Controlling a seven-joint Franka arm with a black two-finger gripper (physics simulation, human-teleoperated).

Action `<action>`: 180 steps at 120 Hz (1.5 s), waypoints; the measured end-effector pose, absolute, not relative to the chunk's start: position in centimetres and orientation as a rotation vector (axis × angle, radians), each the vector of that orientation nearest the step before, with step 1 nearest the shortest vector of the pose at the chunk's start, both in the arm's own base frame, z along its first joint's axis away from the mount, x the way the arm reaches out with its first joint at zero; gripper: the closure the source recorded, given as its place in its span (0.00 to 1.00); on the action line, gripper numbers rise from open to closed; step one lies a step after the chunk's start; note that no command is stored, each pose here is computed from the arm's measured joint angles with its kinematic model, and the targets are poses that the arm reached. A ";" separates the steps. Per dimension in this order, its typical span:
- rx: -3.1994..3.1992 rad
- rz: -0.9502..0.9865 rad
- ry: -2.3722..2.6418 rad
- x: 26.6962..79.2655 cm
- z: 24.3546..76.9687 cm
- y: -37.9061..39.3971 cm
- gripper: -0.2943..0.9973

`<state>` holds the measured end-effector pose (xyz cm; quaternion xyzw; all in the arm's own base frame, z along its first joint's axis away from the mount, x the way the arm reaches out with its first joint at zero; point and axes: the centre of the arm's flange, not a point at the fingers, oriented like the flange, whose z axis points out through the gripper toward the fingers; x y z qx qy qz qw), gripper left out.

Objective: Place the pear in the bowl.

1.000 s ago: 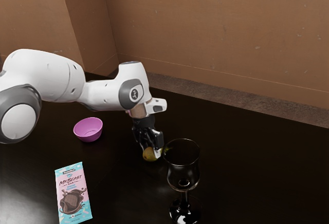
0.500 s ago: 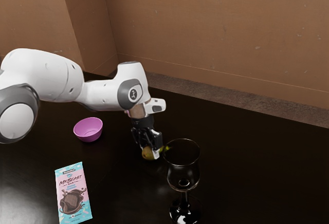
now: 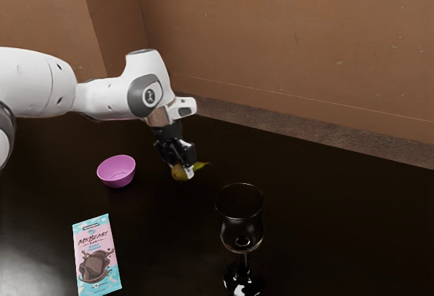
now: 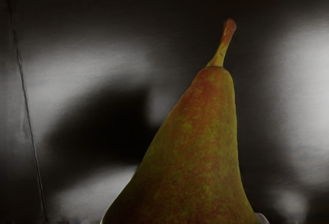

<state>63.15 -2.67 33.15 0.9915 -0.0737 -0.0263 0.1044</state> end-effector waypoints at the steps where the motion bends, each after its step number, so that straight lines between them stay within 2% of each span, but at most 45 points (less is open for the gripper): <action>1: 2.925 -0.076 -0.213 63.1 33.3 -2.5 0.73; 72: 2.976 -0.002 0.222 60.6 36.5 14.8 0.79; 112: 2.971 -0.121 0.326 59.6 32.0 18.1 0.79; 123: 2.969 -0.130 0.339 59.7 31.4 18.6 0.74; 137: 2.954 -0.125 0.329 60.2 31.2 18.7 0.53; 156: 2.937 -0.107 0.298 60.2 31.8 18.6 0.37; 164: 2.935 -0.081 0.279 60.1 33.2 18.4 0.33; 180: 2.980 0.014 0.099 60.2 39.7 15.6 0.28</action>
